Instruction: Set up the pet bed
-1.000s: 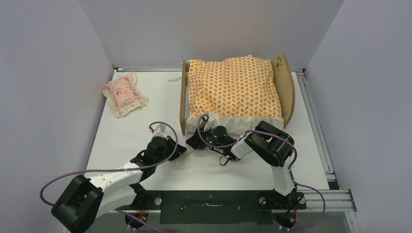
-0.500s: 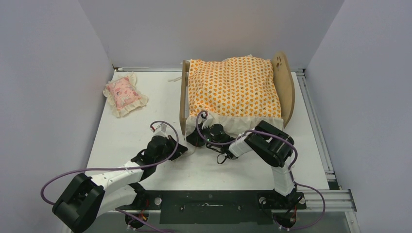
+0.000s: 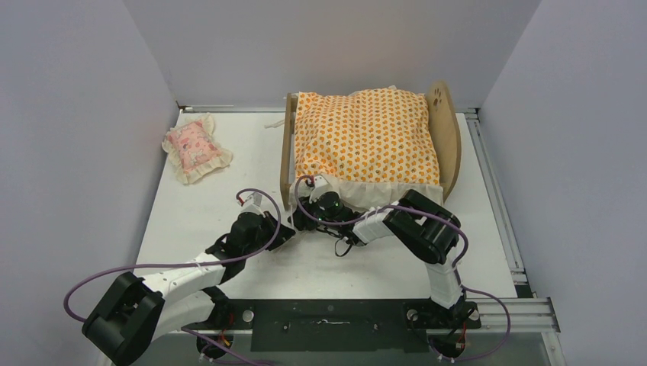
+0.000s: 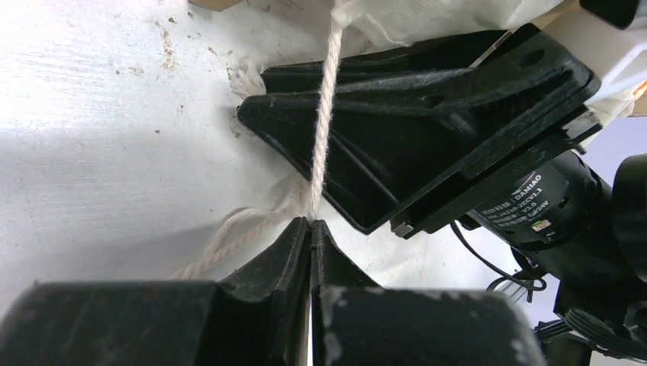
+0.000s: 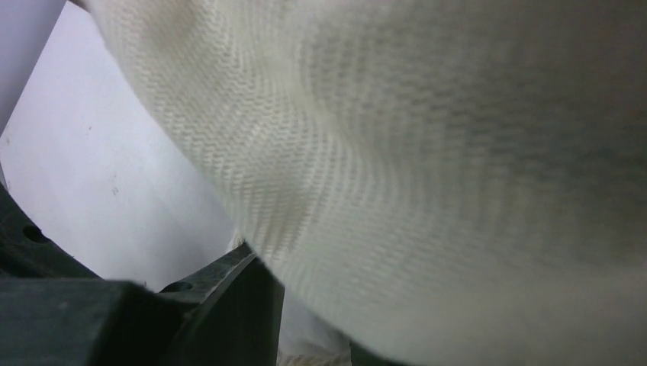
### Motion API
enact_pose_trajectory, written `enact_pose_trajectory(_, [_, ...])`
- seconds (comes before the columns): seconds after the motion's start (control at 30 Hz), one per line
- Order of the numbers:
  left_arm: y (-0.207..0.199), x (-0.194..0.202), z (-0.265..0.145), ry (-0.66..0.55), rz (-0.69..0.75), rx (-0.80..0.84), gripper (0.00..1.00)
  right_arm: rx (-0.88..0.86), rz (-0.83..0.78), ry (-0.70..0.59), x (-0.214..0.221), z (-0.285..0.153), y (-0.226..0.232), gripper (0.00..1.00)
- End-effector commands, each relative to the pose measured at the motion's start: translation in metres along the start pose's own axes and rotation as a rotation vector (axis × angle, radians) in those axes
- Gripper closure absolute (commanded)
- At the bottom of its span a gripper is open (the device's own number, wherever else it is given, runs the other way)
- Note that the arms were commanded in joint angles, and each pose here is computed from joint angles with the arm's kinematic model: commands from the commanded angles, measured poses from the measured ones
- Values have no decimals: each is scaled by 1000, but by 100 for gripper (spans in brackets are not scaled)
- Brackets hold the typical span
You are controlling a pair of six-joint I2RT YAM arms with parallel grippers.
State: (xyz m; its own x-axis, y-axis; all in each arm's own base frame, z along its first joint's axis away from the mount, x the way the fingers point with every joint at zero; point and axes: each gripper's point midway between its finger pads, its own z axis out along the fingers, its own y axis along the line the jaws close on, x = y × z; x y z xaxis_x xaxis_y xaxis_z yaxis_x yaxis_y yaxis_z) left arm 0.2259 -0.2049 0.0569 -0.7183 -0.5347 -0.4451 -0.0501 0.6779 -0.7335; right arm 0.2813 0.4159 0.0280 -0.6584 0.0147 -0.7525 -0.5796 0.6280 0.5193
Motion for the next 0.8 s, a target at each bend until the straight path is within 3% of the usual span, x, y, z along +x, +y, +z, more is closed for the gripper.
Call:
enact_pose_trajectory(0.0, [-15,-4,-3,5,16,43,100,18,-24,146,41,-8,0,63])
enact_pose_trajectory(0.13, [-16,-6,-5,0,18,47,100,-4,-33,113,28,-17,12,62])
enact_pose_trajectory(0.4, [-23,-8,-4,3,22,68,100,-43,81,64,14,-22,24,86])
enact_pose_trajectory(0.5, [-24,-8,-4,1,23,69,100,-51,119,42,8,-26,27,87])
enact_pose_trajectory(0.6, [-22,-7,-5,2,25,66,100,-63,140,24,-2,-32,32,84])
enact_pose_trajectory(0.77, [-21,-8,-3,1,34,62,100,-46,181,-13,-17,-43,36,64])
